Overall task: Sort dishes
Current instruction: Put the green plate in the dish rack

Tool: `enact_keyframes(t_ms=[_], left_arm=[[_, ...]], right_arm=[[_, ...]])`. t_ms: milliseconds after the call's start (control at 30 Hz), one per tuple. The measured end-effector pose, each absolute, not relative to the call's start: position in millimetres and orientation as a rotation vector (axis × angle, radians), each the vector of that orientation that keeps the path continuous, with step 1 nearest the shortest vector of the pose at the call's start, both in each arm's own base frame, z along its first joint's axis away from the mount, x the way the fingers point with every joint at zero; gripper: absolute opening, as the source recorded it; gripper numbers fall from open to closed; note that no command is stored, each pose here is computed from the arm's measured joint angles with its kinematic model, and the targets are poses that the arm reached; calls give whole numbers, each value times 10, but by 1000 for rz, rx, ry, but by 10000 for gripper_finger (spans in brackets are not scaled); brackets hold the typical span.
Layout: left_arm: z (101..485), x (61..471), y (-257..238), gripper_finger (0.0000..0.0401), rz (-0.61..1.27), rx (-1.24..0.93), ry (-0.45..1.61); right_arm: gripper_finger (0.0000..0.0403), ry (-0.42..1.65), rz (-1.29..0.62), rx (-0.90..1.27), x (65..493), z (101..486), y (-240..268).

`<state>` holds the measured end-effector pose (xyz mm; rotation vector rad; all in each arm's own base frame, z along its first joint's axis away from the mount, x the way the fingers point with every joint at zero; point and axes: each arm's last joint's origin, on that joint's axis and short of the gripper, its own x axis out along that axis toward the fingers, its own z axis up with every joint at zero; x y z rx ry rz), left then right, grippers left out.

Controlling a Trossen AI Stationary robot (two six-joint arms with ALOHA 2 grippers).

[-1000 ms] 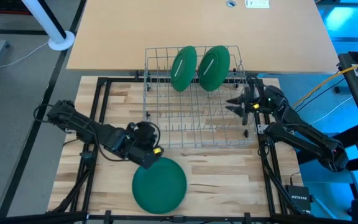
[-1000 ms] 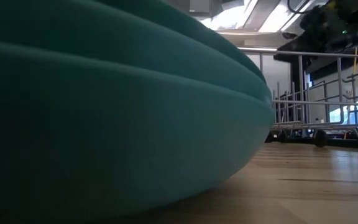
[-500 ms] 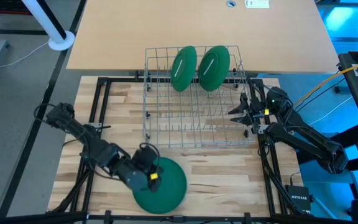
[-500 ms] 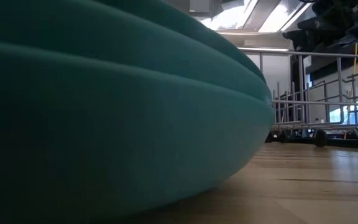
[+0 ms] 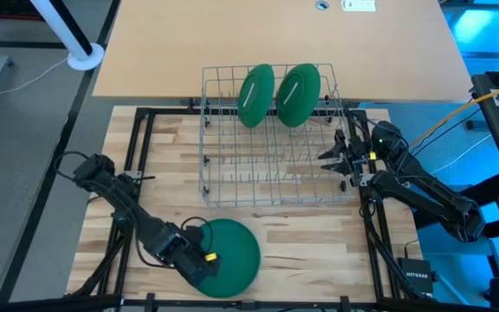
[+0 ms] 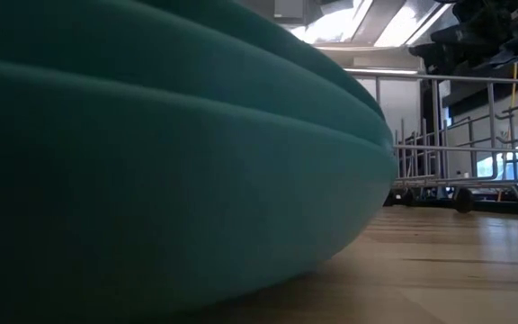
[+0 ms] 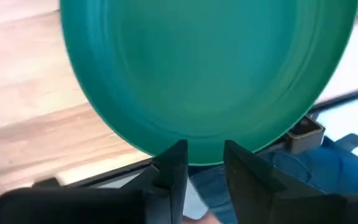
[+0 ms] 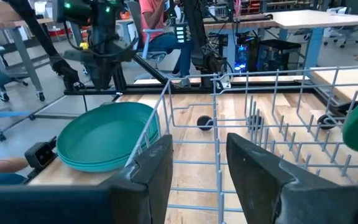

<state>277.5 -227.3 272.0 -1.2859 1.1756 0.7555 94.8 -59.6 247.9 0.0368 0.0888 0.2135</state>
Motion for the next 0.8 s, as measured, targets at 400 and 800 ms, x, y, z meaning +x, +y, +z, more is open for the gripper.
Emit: enact_keyframes(t_ms=[400, 800], left_arm=[[2648, 2495, -2180, 63, 1107, -1154, 1189], [2379, 2604, -2254, 77, 1085, -988, 1232]], right_arm=[[154, 114, 215, 63, 944, 2445, -591], [154, 135, 217, 67, 940, 2415, -587]])
